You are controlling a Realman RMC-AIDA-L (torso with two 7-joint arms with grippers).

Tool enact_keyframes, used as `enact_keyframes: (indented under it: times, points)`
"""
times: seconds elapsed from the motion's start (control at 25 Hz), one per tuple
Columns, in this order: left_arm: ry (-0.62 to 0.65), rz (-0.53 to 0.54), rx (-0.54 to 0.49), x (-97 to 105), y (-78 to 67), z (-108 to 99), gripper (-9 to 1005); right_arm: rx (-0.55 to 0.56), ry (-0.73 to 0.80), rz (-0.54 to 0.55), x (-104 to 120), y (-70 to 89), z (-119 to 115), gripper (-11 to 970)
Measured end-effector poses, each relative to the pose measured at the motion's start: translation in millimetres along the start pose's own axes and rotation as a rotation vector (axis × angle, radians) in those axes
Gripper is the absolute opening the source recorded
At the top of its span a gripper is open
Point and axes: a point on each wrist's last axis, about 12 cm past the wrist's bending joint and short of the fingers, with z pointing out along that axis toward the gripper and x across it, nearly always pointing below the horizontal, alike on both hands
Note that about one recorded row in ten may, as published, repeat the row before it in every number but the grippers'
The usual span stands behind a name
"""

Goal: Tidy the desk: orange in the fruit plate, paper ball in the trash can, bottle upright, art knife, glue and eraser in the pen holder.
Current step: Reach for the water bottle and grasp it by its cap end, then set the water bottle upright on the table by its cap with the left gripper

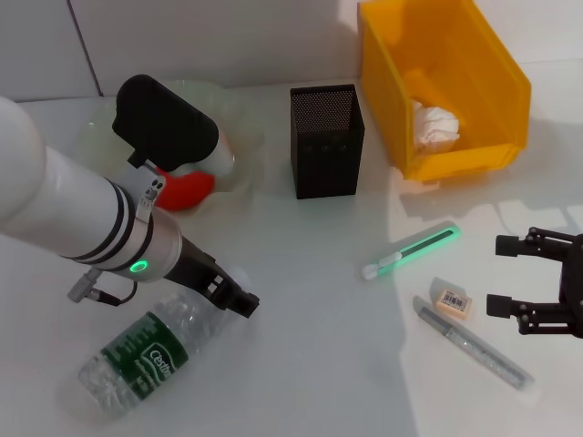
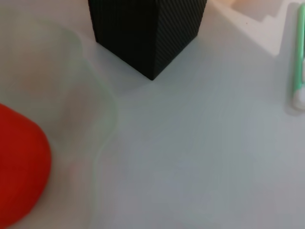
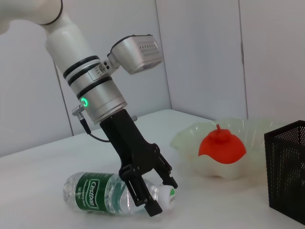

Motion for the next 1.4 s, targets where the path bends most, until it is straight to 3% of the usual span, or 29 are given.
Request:
enact_keyframes:
  times: [0.16, 0.36, 0.8, 1.04, 1.28, 1.4]
  points:
    - [0.011, 0.021, 0.001, -0.4, -3.0, 1.4, 835, 0.001, 0.0, 0.0, 0.2, 0.1, -0.1, 840]
    - [0.025, 0.044, 0.01, -1.9, -4.5, 0.3, 655, 0.003, 0.001, 0.003, 1.3, 0.8, -0.9, 840]
    - [-0.011, 0.098, 0.016, -11.1, -11.3, -7.2, 459, 0.012, 0.0, 0.011, 3.9, 2.8, -3.3, 840]
    - [-0.045, 0.136, 0.037, -16.9, -18.6, -17.7, 440, 0.018, 0.001, 0.017, 5.7, 4.1, -5.2, 840]
    - [-0.07, 0.138, 0.024, -19.0, -16.6, -27.8, 440, 0.015, 0.001, 0.015, 5.2, 3.8, -4.5, 840]
    - [-0.144, 0.145, -0.004, -15.7, -11.3, -48.7, 439, 0.013, 0.0, 0.013, 4.4, 3.3, -3.9, 840]
